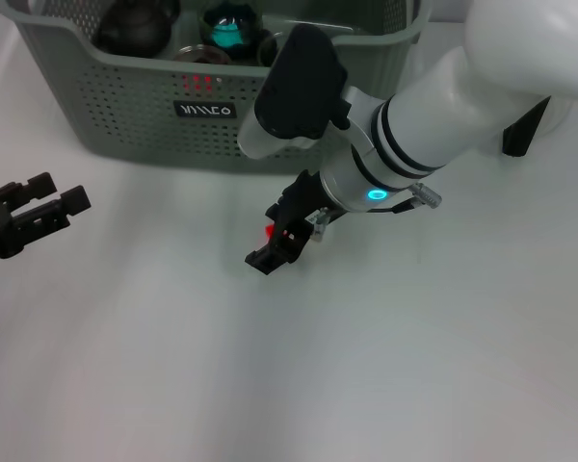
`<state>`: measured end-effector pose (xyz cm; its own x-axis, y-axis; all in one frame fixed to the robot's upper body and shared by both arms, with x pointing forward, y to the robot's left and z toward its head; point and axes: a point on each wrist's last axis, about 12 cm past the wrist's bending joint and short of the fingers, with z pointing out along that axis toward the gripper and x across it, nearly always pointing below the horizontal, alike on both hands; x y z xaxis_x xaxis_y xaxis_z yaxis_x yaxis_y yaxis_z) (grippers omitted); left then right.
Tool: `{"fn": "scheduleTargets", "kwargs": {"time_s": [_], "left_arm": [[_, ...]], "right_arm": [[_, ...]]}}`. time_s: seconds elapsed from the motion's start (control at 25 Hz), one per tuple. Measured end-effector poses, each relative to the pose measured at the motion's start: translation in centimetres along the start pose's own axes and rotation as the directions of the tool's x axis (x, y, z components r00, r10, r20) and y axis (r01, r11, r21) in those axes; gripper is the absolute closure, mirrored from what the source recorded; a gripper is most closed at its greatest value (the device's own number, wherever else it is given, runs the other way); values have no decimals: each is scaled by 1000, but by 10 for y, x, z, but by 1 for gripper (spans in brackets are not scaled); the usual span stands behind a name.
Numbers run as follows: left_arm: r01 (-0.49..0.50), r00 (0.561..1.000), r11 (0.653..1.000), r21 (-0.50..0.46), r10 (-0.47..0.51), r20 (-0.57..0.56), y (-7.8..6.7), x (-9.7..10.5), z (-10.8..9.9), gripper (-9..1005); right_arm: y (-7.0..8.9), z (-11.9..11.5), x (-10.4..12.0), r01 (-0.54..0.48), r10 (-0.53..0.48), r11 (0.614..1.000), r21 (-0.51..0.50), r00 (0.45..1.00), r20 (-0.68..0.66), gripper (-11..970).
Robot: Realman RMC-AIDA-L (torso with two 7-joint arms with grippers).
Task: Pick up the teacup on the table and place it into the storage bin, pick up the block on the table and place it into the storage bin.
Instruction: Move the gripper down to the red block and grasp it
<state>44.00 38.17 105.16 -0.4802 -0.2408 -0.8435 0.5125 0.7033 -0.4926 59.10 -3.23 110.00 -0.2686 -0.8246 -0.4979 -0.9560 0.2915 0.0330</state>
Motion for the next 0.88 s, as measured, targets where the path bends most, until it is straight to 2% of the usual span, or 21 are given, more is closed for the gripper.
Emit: {"fn": "scheduleTargets", "kwargs": {"time_s": [0.32, 0.64, 0.88], "left_arm": [[2, 1000, 1000, -2, -2, -1, 0, 1, 0, 172], [4, 1000, 1000, -3, -4, -1, 0, 2, 0, 171], [3, 1000, 1000, -2, -3, -1, 0, 1, 0, 172]], "right_arm": [[-2, 1, 3, -69, 69, 997, -25, 998, -2, 219], [5, -17, 0, -59, 53, 981, -186, 998, -41, 220], [-11, -19, 0, -85, 87, 991, -102, 996, 14, 225]]}}
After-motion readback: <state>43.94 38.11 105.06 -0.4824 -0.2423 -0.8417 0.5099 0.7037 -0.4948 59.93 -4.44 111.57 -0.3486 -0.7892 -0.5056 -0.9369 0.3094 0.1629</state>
